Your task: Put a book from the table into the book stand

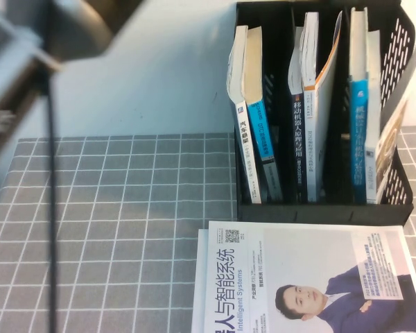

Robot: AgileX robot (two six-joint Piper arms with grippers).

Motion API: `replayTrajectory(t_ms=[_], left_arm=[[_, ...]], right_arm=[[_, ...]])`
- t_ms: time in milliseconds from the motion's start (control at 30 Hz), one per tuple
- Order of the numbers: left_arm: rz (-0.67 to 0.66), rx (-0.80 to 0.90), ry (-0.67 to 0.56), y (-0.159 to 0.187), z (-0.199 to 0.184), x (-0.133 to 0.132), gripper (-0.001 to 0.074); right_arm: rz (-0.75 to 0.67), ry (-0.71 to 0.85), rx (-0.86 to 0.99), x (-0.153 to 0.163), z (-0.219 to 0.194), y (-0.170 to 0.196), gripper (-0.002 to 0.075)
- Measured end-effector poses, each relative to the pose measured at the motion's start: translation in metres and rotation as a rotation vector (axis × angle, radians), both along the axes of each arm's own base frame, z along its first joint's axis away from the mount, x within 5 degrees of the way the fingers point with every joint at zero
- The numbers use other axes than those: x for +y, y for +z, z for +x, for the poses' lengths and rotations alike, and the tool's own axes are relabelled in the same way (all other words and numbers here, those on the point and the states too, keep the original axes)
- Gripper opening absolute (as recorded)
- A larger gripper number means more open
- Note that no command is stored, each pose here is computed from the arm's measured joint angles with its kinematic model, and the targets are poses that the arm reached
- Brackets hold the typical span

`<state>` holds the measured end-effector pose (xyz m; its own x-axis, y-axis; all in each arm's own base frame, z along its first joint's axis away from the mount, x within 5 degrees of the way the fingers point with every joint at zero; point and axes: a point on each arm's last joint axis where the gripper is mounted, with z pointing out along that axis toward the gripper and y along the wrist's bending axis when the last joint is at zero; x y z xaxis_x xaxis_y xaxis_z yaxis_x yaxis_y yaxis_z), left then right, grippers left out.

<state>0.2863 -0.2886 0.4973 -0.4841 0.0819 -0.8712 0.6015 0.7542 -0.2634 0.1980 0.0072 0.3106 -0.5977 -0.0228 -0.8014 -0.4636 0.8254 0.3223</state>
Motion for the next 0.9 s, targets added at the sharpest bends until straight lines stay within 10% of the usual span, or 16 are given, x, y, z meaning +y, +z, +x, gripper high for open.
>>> replayTrajectory(t_ms=[633,900], left_arm=[[0.272,-0.155,-0.072,0.015,-0.078,-0.018,0.0001],[0.395,-0.237,0.047,0.018,-0.104,-0.023,0.0001]], right_arm=[[-0.029,0.161,0.040,0.061,0.097,-0.101,-0.0004],[-0.068,0.161,-0.206,0.061,0.132,-0.065,-0.0004]])
